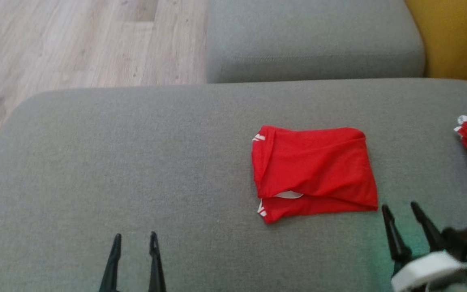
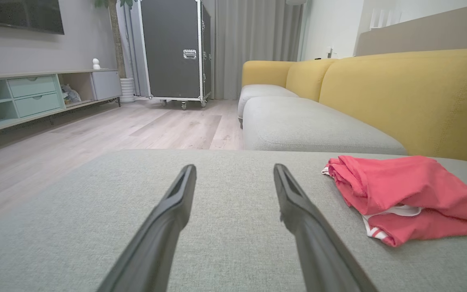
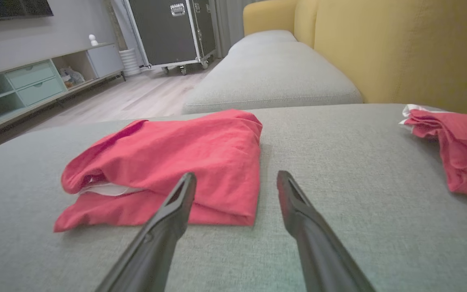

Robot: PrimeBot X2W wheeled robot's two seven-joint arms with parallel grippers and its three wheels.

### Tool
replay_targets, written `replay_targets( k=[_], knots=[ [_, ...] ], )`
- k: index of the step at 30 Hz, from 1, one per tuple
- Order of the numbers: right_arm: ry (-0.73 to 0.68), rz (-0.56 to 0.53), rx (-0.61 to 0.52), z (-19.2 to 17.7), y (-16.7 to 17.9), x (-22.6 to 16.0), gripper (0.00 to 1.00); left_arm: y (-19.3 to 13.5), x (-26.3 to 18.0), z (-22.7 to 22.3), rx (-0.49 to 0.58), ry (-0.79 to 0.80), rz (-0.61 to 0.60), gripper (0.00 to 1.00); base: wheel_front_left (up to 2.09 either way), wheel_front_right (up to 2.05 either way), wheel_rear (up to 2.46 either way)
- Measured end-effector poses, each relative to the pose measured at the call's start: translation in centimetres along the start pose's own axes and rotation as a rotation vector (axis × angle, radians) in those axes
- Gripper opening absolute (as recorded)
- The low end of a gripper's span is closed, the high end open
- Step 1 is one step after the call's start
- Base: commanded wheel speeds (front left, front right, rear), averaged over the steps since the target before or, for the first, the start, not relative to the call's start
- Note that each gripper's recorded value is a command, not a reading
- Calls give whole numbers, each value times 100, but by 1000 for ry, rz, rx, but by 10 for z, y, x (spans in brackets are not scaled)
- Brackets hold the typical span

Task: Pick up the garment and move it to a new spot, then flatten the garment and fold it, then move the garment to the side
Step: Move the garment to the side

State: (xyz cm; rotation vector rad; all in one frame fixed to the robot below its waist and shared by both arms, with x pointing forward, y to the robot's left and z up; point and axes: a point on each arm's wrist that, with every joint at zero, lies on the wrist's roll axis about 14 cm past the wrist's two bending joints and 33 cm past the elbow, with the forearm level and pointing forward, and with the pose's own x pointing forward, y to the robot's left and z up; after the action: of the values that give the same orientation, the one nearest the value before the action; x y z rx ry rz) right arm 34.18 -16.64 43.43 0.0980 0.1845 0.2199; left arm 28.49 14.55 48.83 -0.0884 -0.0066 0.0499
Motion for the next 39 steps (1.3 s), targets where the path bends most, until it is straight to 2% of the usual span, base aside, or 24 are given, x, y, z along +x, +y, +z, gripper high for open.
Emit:
replay_targets(
  k=[5,11,17,18,19,20,25,28,34,39],
  knots=[
    [81,-33,40,-1,-17,30,100,-11,5,0,-3,2,-35,100,0,0,0],
    [247,-65,118,-12,-32,73,100,-22,18,1,8,2,-63,100,0,0,0],
    [421,-44,133,-43,-24,89,100,-21,22,-1,22,10,-49,100,0,0,0],
    [448,-38,144,-50,-20,89,96,-21,22,-3,32,13,-47,100,0,0,0],
    [460,-34,158,-54,-17,90,41,-21,22,-3,43,14,-51,100,0,0,0],
    [462,-30,169,-54,-15,91,0,-22,23,-4,46,15,-50,100,0,0,0],
    [408,-16,176,-42,-14,101,0,-30,32,-5,44,17,-76,100,0,0,0],
    [369,-29,146,-27,-29,107,0,-39,40,-6,39,19,-102,100,0,0,0],
    [267,-103,22,29,-91,120,0,-63,64,-4,26,0,-177,100,0,0,0],
    [265,-205,-78,55,-151,103,0,-85,78,-8,4,4,-240,100,0,0,0]
  ],
)
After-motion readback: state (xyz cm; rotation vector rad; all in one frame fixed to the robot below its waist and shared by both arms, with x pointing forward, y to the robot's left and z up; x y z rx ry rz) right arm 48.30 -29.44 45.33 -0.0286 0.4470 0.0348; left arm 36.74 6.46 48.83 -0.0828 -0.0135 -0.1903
